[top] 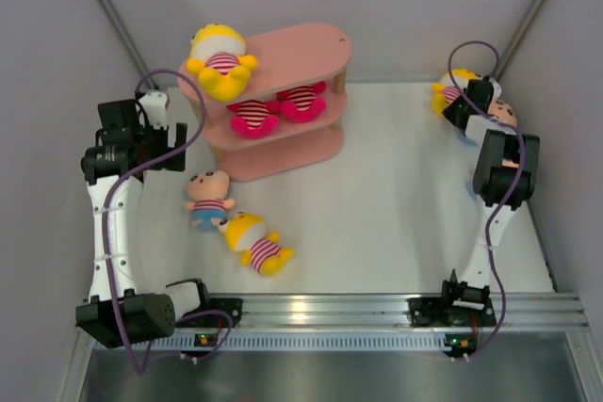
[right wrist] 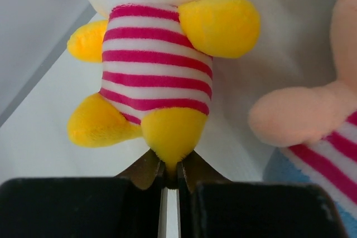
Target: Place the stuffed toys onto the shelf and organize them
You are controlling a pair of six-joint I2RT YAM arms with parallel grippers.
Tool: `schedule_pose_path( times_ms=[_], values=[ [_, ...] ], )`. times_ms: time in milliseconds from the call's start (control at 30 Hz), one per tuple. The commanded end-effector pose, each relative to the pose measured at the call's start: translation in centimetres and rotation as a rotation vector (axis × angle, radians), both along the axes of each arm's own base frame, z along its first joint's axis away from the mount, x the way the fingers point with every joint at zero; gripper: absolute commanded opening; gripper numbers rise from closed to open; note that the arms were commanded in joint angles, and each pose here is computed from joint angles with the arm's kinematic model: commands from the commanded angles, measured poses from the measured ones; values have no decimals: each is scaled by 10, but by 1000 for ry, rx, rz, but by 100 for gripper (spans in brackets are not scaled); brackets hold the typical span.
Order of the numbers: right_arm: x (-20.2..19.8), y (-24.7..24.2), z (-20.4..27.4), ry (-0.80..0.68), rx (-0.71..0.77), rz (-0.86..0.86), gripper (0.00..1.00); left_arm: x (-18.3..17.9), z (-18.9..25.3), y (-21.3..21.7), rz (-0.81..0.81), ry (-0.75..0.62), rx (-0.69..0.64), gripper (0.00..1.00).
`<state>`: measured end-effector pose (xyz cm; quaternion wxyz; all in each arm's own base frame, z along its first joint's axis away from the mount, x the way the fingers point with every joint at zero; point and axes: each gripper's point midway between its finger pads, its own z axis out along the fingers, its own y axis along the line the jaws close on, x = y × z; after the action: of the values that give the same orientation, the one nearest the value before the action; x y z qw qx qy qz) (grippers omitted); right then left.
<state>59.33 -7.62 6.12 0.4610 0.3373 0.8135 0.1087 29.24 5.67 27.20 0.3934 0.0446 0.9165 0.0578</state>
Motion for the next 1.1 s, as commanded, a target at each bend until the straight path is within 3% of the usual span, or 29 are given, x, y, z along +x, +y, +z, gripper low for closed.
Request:
schedule_pose_path(
  times_ms=[0,233,467,567,700,867,900,1000,1067],
  values=[
    [16,-20,43,-112,-73,-6,0,3,15,1,2,-44,4,97],
    [2,-1,79,-193,-114,107,0,1,16,1,-5,-48,10,97],
    [-45,66,123,-260,-227,365,0,-1,14,-1,-13,-49,3,97],
    [-63,89,151,-276,-294,420,0,-4,15,-3,-20,-54,3,97],
    [-84,112,226,-393,-350,470,0,-9,15,-6,-31,-65,1,97],
    [-118,190,306,-481,-410,726,0,-15,10,-8,-39,-59,2,97],
    [-125,205,346,-554,-427,771,0,-18,8,-8,-42,-56,4,97],
    [-157,262,390,-671,-448,1031,0,-22,3,-9,-47,-51,7,97],
    [-180,302,405,-754,-384,1225,0,-24,3,-12,-62,-57,-1,97]
  ],
)
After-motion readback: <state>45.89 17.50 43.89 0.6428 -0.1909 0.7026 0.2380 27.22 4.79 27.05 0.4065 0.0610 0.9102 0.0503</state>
